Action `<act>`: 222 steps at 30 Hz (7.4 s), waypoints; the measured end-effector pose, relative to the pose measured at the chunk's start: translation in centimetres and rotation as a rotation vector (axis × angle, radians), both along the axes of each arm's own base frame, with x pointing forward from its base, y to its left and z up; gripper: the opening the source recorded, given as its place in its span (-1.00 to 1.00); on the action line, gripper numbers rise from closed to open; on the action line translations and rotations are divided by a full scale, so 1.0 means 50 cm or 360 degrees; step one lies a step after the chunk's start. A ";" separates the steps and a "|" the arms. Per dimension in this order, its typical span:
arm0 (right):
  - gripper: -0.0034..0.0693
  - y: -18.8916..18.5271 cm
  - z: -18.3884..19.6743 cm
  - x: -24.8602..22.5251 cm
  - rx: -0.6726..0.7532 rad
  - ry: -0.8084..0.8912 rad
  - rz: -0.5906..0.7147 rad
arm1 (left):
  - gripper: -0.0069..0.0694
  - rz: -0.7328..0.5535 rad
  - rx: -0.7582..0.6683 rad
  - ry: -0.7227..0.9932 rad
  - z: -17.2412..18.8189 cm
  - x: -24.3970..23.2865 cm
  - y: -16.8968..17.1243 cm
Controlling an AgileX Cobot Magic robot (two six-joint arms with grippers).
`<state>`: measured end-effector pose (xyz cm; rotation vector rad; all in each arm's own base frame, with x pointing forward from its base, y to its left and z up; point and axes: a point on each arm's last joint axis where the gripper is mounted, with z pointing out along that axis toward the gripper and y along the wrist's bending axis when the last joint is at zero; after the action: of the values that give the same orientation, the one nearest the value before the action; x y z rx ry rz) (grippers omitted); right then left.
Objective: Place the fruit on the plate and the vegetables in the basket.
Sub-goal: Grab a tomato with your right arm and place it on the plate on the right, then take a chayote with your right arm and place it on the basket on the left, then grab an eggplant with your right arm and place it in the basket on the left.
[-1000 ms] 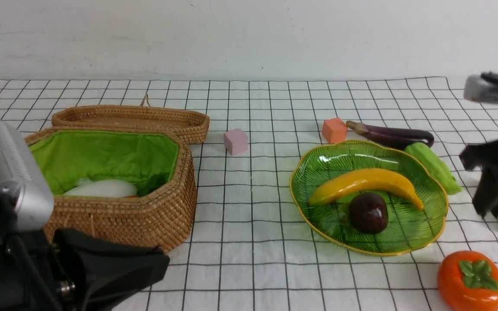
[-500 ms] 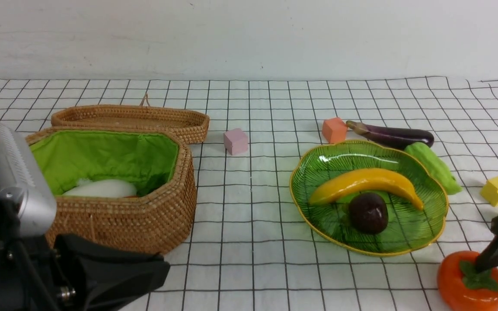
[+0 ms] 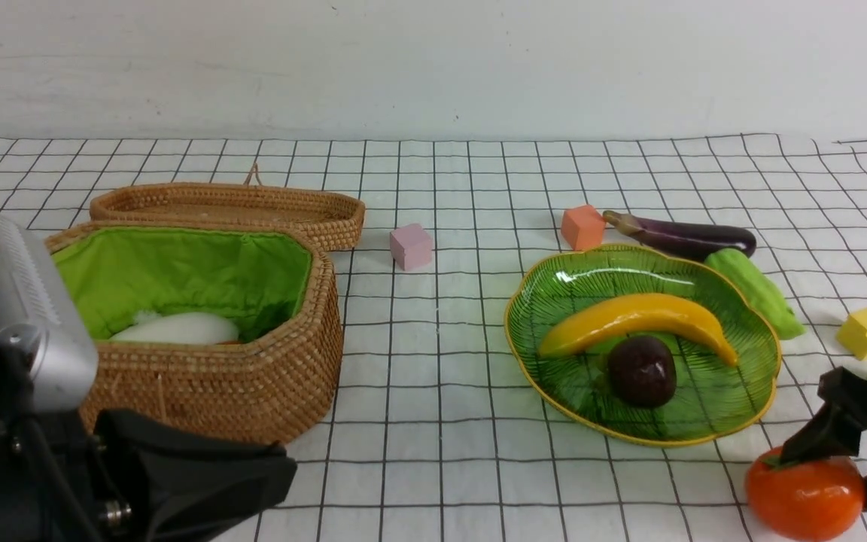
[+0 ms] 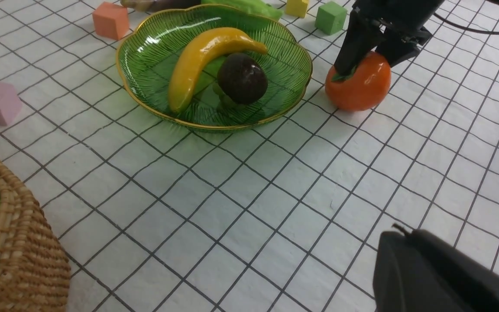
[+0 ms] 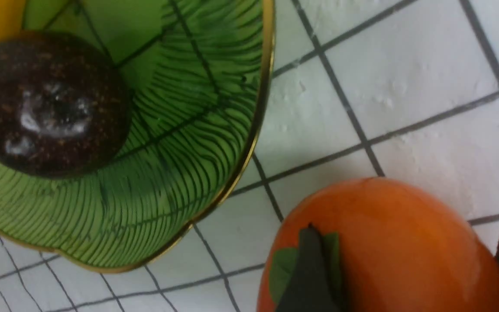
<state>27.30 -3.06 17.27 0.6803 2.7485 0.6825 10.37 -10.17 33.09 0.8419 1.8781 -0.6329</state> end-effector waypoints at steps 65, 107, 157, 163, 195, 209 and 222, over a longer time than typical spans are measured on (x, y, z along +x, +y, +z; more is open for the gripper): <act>0.41 -0.004 0.123 0.355 -0.0590 -0.0627 0.0628 | -0.85 0.0382 -0.0481 -0.0275 0.059 0.038 0.015; 0.35 -0.045 -0.020 0.416 -0.0609 -0.0382 0.0546 | -0.85 0.0346 -0.0451 -0.0251 0.055 0.035 0.012; 0.62 0.731 0.359 0.174 0.0017 -0.1807 0.1939 | -0.85 0.0960 -0.0262 -0.0185 0.049 -0.033 0.143; -0.38 0.441 0.398 0.248 -0.0654 -0.1111 0.1699 | -0.85 0.0525 -0.0164 -0.0224 0.046 -0.040 0.099; 0.66 -0.013 0.040 0.516 -0.1366 -0.1085 0.1906 | -0.85 0.0376 -0.0210 -0.0255 0.046 0.000 0.060; 0.33 -0.011 -0.023 0.533 -0.1343 -0.1113 0.1919 | -0.85 0.0356 -0.0192 -0.0230 0.043 -0.002 0.059; 0.31 -0.002 0.099 0.484 -0.1069 -0.0937 0.1589 | -0.85 0.0421 -0.0130 -0.0277 0.058 0.000 0.069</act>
<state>51.52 -3.16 22.21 -0.9273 2.3341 0.0179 10.39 -6.72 36.00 0.5641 1.7543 -0.4535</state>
